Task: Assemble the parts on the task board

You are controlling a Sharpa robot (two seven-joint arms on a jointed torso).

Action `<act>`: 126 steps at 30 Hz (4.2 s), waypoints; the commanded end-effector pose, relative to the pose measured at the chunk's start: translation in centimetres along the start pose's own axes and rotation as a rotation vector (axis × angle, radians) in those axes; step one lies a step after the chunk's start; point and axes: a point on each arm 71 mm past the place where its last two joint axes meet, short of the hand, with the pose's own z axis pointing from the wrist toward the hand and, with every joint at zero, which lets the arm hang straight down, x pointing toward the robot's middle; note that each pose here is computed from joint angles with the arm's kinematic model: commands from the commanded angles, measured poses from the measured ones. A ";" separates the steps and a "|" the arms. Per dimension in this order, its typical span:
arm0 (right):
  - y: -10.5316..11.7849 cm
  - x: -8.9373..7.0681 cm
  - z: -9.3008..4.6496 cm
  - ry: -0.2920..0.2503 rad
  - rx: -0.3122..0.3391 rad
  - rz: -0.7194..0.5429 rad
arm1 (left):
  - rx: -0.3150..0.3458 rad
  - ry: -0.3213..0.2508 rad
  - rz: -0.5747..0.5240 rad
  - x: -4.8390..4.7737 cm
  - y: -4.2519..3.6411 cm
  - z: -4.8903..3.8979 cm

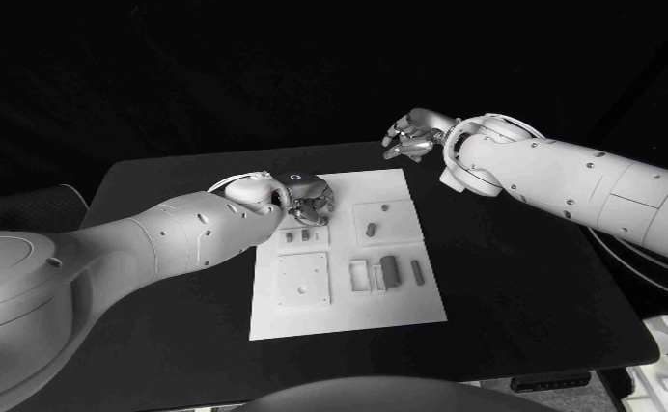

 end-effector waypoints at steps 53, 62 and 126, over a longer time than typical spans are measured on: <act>0.3 0.1 0.0 0.008 -0.014 -0.003 | -0.008 -0.009 -0.016 0.57 -0.04 0.59; 0.3 0.1 0.0 0.007 -0.012 -0.003 | -0.026 -0.012 -0.022 1.21 0.48 0.56; 0.4 0.2 0.1 0.008 -0.014 -0.003 | -0.016 0.032 -0.044 1.48 -0.27 1.13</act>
